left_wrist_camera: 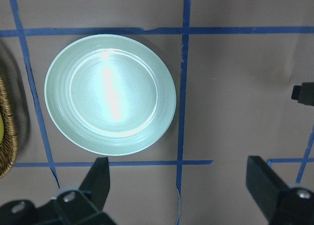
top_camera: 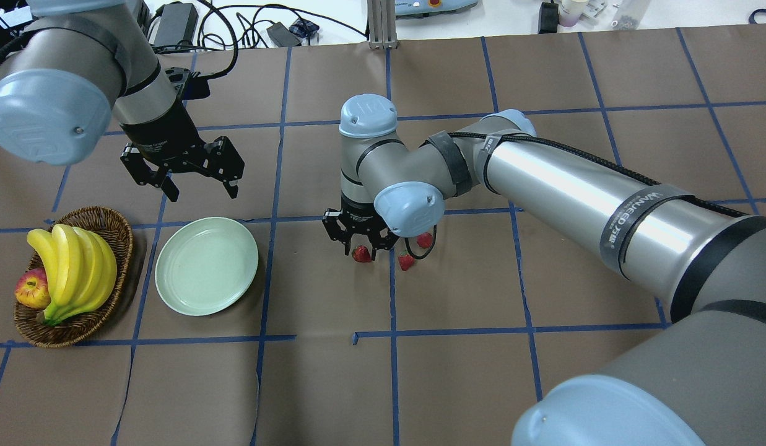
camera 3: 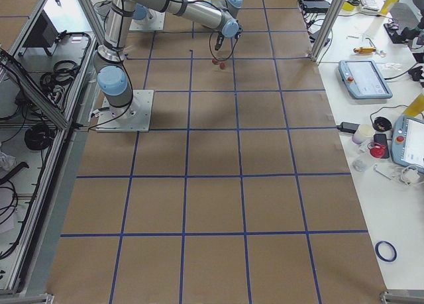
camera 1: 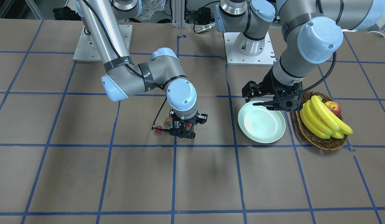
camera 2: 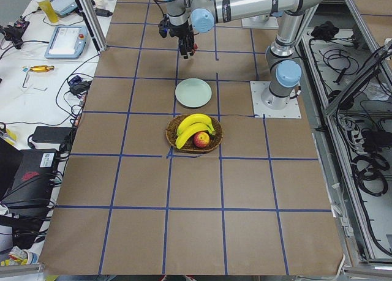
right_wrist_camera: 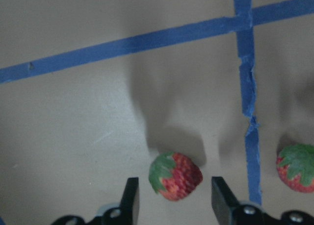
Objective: Collect all strawberries into plate
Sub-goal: 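Carry the strawberry toward the plate and release it on the table, then move the right gripper back over the remaining strawberries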
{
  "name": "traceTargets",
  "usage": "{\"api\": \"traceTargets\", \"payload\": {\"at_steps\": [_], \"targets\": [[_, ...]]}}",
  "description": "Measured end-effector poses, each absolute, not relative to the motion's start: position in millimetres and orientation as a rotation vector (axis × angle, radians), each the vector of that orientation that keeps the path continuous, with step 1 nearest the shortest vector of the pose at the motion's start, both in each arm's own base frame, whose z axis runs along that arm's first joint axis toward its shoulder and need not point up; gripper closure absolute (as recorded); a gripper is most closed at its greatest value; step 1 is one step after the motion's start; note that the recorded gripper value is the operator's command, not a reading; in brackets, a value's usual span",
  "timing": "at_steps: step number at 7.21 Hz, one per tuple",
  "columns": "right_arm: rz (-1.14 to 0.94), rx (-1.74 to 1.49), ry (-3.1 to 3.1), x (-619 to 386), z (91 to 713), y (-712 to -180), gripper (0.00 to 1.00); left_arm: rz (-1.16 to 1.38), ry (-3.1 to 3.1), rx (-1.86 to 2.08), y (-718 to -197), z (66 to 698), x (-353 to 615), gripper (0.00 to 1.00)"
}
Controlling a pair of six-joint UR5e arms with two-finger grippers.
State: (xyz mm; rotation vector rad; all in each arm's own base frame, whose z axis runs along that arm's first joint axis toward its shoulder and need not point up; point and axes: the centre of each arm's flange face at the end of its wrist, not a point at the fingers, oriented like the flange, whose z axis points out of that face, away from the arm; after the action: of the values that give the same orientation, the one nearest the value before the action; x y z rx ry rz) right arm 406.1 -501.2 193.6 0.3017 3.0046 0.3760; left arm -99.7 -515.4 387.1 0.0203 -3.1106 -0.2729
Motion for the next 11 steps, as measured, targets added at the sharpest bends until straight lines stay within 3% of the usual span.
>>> {"api": "traceTargets", "payload": {"at_steps": [1,2,6,11], "targets": [[0.377,0.303,3.004,406,193,-501,0.12,-0.276,-3.111,0.018,-515,386,-100,0.00],[0.373,0.306,3.003,406,195,-501,0.00,-0.279,-3.111,0.017,-514,385,-100,0.00],[0.235,0.480,2.968,394,261,-507,0.00,-0.255,-3.113,0.025,-516,386,-101,0.00],[0.341,0.995,2.933,297,239,-541,0.00,-0.165,-3.132,-0.055,-516,393,-129,0.00]]}}
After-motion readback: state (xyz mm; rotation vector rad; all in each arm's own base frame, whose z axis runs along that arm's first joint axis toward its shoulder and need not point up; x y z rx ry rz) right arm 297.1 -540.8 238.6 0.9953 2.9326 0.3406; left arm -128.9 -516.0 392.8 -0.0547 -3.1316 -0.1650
